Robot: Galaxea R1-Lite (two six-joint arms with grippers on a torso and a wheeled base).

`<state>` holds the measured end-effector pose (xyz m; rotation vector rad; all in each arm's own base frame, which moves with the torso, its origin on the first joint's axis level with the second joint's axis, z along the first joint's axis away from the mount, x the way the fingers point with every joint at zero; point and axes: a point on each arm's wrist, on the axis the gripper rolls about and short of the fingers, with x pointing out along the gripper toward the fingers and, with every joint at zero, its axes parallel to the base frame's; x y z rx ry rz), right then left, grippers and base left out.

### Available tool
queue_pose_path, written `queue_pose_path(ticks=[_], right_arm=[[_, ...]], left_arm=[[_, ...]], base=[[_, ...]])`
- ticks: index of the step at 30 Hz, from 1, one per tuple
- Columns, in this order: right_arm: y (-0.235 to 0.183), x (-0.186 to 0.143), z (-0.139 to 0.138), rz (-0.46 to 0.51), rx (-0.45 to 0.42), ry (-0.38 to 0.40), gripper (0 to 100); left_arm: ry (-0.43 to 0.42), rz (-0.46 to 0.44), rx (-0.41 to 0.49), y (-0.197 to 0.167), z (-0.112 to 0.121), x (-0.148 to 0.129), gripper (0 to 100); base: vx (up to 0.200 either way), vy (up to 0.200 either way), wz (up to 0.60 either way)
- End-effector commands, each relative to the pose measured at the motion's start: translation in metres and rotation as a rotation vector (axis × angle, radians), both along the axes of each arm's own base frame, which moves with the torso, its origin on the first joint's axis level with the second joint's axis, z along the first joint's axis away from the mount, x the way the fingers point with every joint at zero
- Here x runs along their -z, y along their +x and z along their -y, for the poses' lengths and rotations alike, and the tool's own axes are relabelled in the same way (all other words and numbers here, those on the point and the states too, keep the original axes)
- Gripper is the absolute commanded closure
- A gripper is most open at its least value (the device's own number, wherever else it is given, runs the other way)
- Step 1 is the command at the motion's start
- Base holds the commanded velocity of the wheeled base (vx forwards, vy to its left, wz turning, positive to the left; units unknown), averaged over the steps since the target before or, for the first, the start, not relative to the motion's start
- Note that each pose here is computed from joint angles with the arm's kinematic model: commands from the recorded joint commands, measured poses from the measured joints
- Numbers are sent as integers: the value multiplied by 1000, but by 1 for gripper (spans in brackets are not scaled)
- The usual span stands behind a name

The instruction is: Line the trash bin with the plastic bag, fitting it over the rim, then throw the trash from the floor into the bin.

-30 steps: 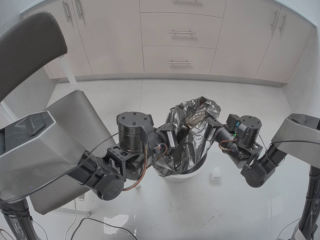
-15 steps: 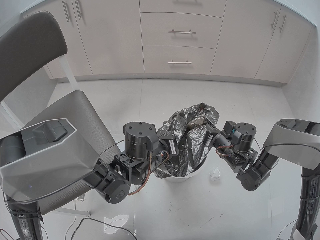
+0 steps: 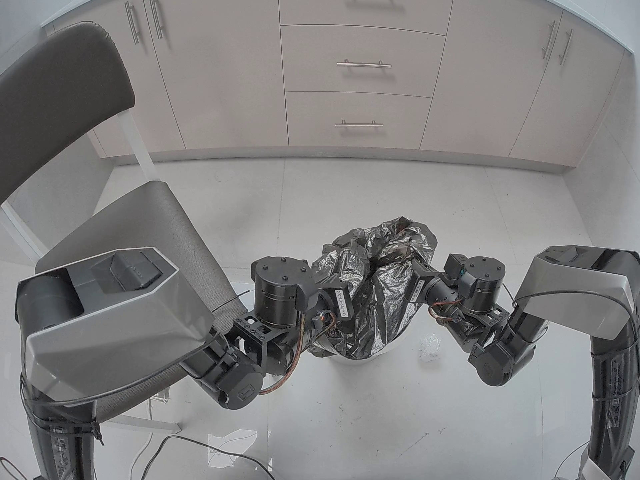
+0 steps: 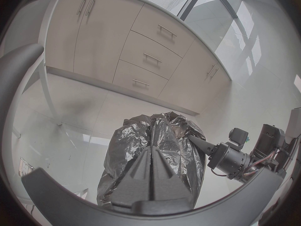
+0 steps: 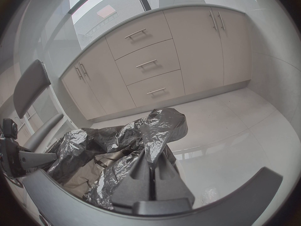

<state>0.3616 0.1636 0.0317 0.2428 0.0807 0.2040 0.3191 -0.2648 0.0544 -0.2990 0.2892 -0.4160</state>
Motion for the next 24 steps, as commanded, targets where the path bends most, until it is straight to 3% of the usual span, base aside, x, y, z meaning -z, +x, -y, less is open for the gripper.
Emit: queue_pose_path(ticks=[1, 10, 24], right_arm=[[6, 12, 4, -21, 16, -11, 100], [10, 21, 19, -45, 51, -23, 100], [-21, 36, 28, -119, 58, -65, 100]], left_arm=[[19, -23, -8, 3, -1, 13, 100], [39, -44, -23, 9, -4, 28, 100], [75, -84, -42, 14, -5, 54, 100]], base=[[0, 0, 0], [0, 0, 0], [0, 0, 0]])
